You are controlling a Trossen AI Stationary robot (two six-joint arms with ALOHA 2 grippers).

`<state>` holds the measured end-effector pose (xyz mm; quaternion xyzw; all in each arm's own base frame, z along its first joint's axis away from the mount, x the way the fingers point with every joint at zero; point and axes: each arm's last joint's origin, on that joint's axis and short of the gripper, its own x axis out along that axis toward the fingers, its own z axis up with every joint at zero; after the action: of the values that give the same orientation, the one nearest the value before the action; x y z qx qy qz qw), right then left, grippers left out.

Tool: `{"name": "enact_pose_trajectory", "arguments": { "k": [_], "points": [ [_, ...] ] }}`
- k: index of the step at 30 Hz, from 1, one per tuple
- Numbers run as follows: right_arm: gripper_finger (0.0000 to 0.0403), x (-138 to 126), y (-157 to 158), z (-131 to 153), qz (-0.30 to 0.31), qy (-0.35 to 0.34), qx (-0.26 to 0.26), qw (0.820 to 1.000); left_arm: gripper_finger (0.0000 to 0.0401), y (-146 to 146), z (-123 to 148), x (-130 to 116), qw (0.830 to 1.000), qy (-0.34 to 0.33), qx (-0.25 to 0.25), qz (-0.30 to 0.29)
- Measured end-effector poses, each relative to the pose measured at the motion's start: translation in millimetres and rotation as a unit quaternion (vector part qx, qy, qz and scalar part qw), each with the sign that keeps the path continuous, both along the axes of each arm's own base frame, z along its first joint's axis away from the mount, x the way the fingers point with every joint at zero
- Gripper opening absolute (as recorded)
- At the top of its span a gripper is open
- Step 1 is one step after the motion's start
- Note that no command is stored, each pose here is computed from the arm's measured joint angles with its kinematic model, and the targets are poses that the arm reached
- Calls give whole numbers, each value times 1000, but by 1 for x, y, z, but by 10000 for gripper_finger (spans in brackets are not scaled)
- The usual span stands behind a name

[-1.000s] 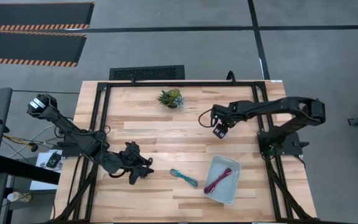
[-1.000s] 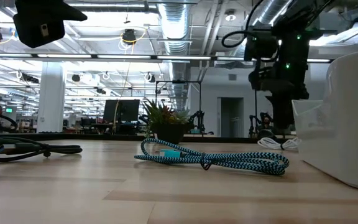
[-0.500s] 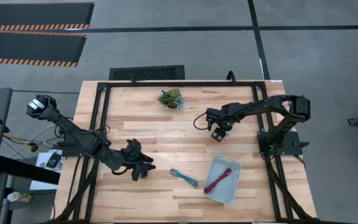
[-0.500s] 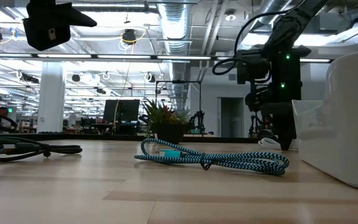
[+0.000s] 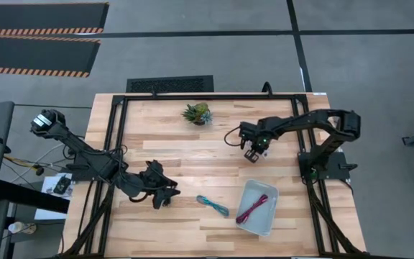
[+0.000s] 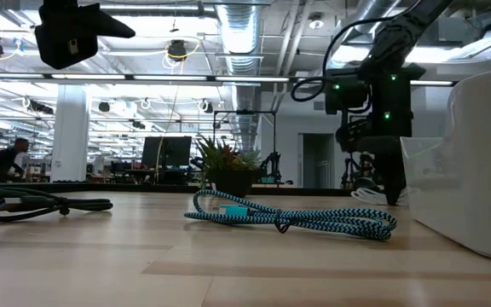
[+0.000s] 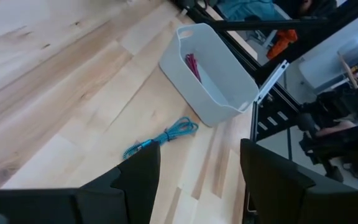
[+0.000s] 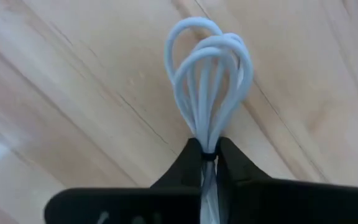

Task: Pick and place USB-C Cables
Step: Put the white charger cable into the white bin

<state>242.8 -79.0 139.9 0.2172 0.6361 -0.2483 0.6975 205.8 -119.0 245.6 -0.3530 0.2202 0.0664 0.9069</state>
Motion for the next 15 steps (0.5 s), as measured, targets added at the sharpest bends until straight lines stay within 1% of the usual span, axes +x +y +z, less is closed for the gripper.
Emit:
{"name": "enact_pose_trajectory", "arguments": {
  "k": [3, 7, 12, 15],
  "points": [
    [22, -1, 3, 10, 7, -20, -12, 1000, 206, 0, -1, 0, 1000, 2, 3, 2],
    [13, -9, 8, 35, 6, -62, -23, 998, 206, 1, -1, 0, 1000, 2, 13, 9],
    [13, -24, 22, 76, 12, -152, -41, 987, 206, 2, -1, 0, 999, -2, 21, 24],
    [13, -38, 37, 102, 17, -218, -46, 975, 206, 2, -1, 0, 999, -2, 21, 24]
  ]
}}
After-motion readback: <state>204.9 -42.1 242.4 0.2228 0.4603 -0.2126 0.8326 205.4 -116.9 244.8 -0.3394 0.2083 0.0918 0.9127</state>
